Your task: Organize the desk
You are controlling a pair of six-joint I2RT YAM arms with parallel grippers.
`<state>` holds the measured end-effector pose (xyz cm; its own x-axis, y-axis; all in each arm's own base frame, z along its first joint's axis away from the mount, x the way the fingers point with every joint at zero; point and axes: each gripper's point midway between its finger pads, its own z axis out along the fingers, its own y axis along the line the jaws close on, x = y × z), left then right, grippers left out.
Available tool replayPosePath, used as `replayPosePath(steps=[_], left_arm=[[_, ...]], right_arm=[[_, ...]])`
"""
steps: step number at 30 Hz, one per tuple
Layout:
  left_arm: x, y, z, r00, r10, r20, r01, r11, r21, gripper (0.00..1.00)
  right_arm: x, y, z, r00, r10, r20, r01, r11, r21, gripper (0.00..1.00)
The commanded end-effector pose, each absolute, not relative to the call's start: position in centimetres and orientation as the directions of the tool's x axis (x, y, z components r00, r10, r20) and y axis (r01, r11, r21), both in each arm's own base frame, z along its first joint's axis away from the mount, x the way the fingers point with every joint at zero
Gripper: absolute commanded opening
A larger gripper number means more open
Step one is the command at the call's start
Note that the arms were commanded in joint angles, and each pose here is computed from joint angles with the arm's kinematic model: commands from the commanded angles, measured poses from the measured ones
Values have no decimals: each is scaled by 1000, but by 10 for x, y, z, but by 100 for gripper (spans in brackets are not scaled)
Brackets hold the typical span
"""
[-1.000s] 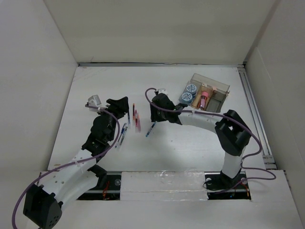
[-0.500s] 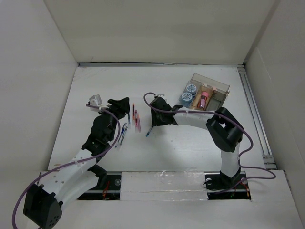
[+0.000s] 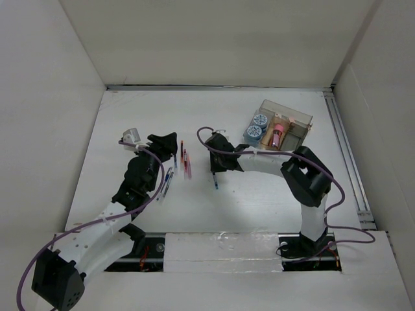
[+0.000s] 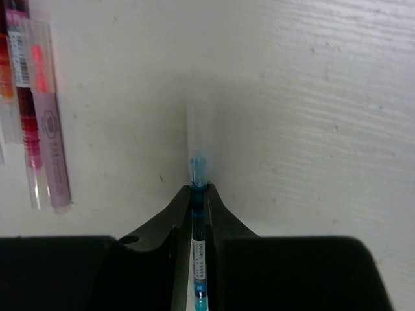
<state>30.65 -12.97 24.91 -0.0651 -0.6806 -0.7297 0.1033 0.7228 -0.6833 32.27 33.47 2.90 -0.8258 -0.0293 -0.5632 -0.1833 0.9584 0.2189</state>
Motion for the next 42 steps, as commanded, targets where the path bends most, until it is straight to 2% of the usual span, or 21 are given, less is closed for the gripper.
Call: replayPosePath(steps=[1, 7, 8, 11, 15, 19, 26, 39, 42], left_arm=[[308, -133, 266, -35, -691, -722, 146, 711, -688, 54], [308, -136, 265, -44, -691, -722, 152, 709, -688, 54], [308, -137, 264, -52, -688, -724, 157, 710, -686, 54], [307, -140, 267, -57, -695, -717, 177, 700, -692, 54], [309, -149, 261, -92, -690, -718, 188, 696, -693, 54], [312, -157, 258, -124, -686, -717, 198, 691, -695, 54], [308, -153, 261, -110, -690, -715, 204, 689, -696, 54], [314, -156, 255, -124, -676, -727, 190, 703, -686, 53], [313, -159, 256, -134, -672, -728, 199, 702, -684, 53]], right_arm=[[313, 325, 41, -825, -9, -565, -171, 957, 233, 3], [342, 309, 104, -740, 80, -668, -146, 950, 275, 0], [355, 292, 128, -697, 117, -707, -115, 955, 272, 0], [371, 251, 155, -636, 176, -751, -36, 966, 256, 0], [390, 162, 187, -523, 297, -799, 144, 955, 260, 2], [405, 69, 174, -445, 399, -802, 359, 899, 249, 2], [426, -13, 164, -362, 473, -803, 547, 806, 228, 2], [439, -40, 121, -426, 443, -789, 611, 784, 111, 3], [441, -33, 121, -423, 457, -783, 588, 796, 146, 23]])
